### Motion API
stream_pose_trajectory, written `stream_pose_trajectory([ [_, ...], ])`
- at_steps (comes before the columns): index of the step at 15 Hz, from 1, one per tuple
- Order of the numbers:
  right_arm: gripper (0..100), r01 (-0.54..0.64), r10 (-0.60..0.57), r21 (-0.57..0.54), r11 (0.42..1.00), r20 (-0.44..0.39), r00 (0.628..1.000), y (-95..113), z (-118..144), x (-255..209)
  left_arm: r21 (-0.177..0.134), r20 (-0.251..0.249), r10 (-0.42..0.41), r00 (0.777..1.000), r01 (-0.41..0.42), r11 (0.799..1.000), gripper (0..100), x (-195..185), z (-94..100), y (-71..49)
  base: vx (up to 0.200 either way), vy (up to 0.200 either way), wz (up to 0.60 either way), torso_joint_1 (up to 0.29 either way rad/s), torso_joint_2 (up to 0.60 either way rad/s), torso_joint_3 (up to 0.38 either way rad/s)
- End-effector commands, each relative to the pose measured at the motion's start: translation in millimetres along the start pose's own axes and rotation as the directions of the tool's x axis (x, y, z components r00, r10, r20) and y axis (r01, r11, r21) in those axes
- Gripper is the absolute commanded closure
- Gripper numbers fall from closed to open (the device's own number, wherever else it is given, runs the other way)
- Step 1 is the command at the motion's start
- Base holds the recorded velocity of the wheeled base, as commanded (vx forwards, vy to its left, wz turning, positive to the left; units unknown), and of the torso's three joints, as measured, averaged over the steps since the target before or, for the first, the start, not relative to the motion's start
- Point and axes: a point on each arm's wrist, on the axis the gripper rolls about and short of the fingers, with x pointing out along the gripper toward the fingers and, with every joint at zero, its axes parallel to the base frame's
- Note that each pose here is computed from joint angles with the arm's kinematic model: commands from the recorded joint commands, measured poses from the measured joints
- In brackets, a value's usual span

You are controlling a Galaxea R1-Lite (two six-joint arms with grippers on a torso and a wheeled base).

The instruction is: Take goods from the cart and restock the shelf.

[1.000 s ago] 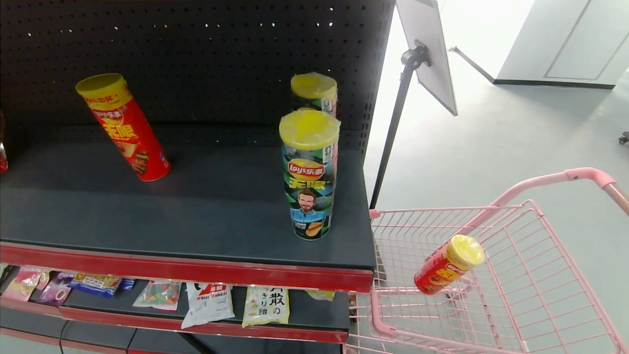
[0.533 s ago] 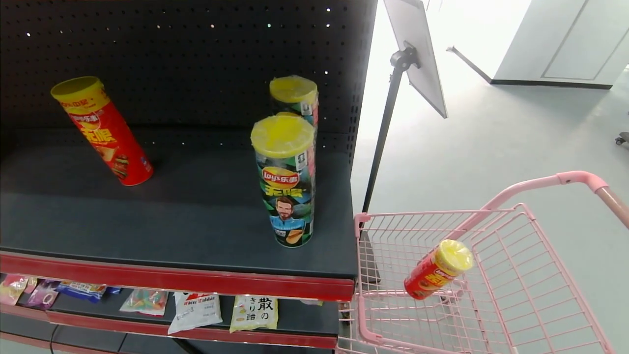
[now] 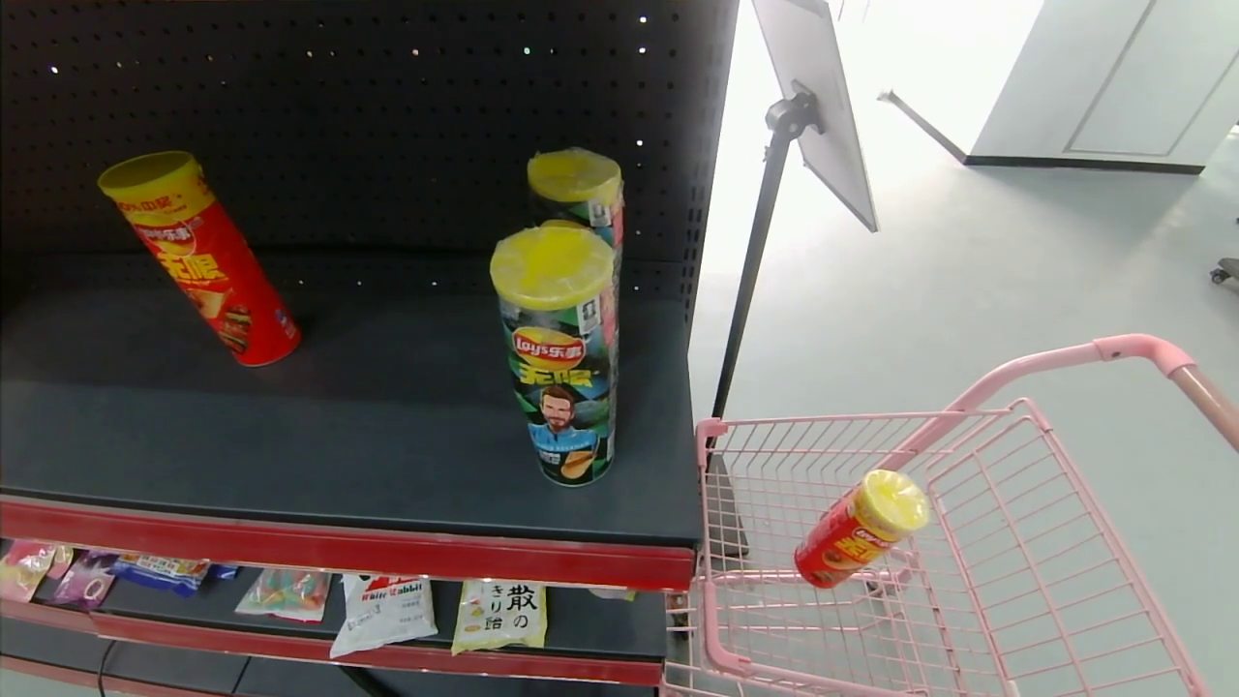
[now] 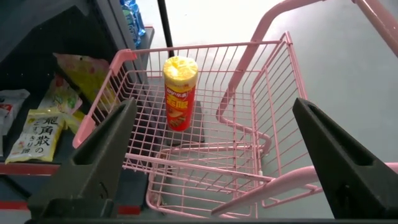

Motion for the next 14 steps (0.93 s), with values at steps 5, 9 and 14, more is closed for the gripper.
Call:
stream_pose_trajectory([
  [5,0,-0.001,0.001,0.0,1.0,-0.001,1.0,0.0,0.0,0.1,0.0,0.0,0.0,1.0,0.0,1.0,0,0.0,0.0,0.0,0.0,0.0,0.0,0.0,0.0,0.0],
  [9,0,-0.003,0.003,0.001,1.0,-0.001,1.0,0.1,0.0,0.1,0.0,0.0,0.0,1.0,0.0,1.0,0,0.0,0.0,0.0,0.0,0.0,0.0,0.0,0.0,0.0],
  [14,0,-0.001,0.001,0.001,1.0,-0.001,1.0,0.0,0.0,0.1,0.0,0.0,0.0,1.0,0.0,1.0,0,0.0,0.0,0.0,0.0,0.0,0.0,-0.041,0.08,0.044],
])
